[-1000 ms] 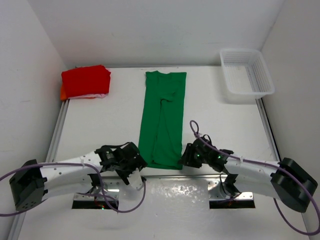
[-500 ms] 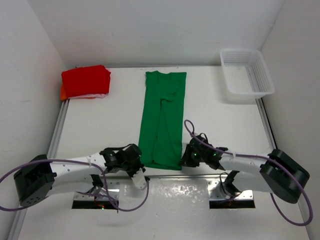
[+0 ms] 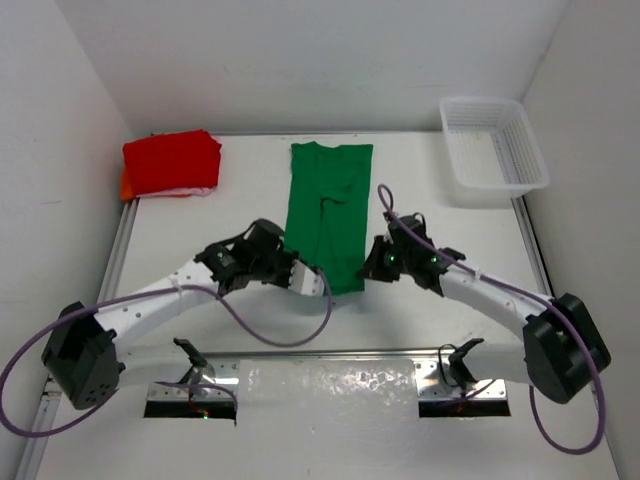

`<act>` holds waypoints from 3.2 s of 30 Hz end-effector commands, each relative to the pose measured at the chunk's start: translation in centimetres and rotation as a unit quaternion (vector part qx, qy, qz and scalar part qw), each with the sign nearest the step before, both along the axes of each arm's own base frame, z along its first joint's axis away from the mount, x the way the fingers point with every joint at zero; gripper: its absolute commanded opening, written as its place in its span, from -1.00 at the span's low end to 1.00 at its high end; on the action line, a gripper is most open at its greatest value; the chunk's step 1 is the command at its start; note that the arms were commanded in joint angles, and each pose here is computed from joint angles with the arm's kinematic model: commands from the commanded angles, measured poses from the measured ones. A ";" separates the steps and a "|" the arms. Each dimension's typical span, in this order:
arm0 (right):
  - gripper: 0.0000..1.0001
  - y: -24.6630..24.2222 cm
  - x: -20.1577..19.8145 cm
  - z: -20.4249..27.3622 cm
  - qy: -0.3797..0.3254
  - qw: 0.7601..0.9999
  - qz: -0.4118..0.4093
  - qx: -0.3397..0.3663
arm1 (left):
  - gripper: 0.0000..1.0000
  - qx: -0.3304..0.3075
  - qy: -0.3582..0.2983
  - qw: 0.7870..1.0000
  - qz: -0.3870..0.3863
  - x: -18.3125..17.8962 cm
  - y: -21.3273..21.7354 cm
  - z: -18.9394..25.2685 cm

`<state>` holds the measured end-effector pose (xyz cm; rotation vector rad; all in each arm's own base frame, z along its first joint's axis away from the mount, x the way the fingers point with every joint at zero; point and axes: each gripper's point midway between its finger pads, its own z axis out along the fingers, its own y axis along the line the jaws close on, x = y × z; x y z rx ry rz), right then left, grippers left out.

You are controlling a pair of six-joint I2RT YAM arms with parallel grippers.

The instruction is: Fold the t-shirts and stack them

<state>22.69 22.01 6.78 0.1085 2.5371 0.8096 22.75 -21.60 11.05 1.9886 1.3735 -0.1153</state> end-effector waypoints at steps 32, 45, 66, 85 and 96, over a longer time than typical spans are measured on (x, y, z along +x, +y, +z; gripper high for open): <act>-0.81 -3.5 22.7 -1.6 0.021 0.999 -0.037 0.029 | -1.00 -0.050 0.104 0.972 0.205 23.2 0.2 -3.4; -0.33 -12.0 27.8 3.2 -0.108 0.976 -0.036 -0.186 | -0.18 -0.122 0.053 0.899 0.418 32.0 4.7 0.2; -0.94 4.0 22.6 -0.3 -0.087 0.980 0.020 0.175 | -0.29 -0.158 0.306 0.901 0.263 19.3 -1.3 -1.2; -0.99 -5.8 27.7 -6.5 -0.068 0.994 -0.085 -0.007 | -0.06 -0.159 0.133 0.834 0.511 30.0 4.5 -5.6; -0.13 -10.2 21.6 1.3 -0.061 0.987 -0.046 -0.140 | -0.06 -0.141 0.163 0.928 0.305 23.3 2.0 2.2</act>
